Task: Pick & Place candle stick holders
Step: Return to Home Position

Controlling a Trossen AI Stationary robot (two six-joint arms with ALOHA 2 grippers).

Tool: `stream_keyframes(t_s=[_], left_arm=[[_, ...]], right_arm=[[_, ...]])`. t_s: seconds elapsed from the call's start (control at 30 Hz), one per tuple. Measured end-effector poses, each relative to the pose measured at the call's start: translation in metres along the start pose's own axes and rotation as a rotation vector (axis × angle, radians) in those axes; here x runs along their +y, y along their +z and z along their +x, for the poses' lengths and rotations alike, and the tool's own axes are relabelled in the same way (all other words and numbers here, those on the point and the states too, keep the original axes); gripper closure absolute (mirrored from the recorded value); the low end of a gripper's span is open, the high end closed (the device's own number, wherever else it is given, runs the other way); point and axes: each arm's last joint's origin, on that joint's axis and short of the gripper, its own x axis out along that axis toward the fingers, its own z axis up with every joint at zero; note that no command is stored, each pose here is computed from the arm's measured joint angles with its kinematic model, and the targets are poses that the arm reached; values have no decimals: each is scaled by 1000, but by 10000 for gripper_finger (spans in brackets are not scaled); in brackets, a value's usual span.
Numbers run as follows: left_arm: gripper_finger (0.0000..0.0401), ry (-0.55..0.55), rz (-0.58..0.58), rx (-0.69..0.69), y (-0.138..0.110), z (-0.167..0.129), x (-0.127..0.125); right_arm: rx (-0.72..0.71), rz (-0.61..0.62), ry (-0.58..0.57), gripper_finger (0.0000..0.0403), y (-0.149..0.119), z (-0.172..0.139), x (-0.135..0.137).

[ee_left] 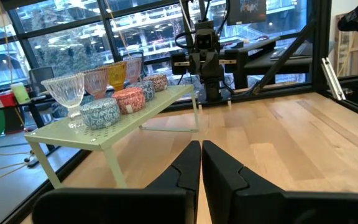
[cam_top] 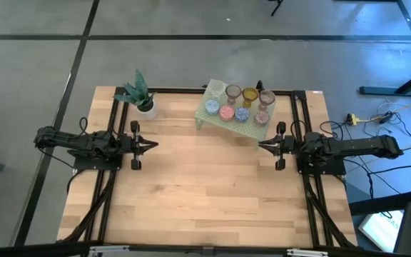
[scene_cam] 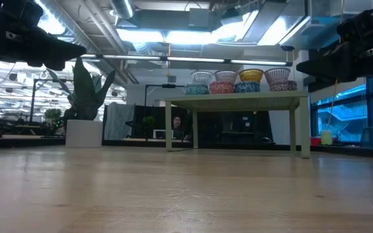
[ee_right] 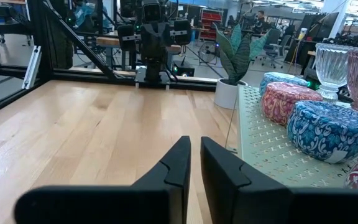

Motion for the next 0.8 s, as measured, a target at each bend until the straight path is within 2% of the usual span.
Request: stream_keyframes(t_s=[0.8], left_arm=[[393,0,0,1,0,0,0]], right_arm=[[0,0,0,361,0,0,0]])
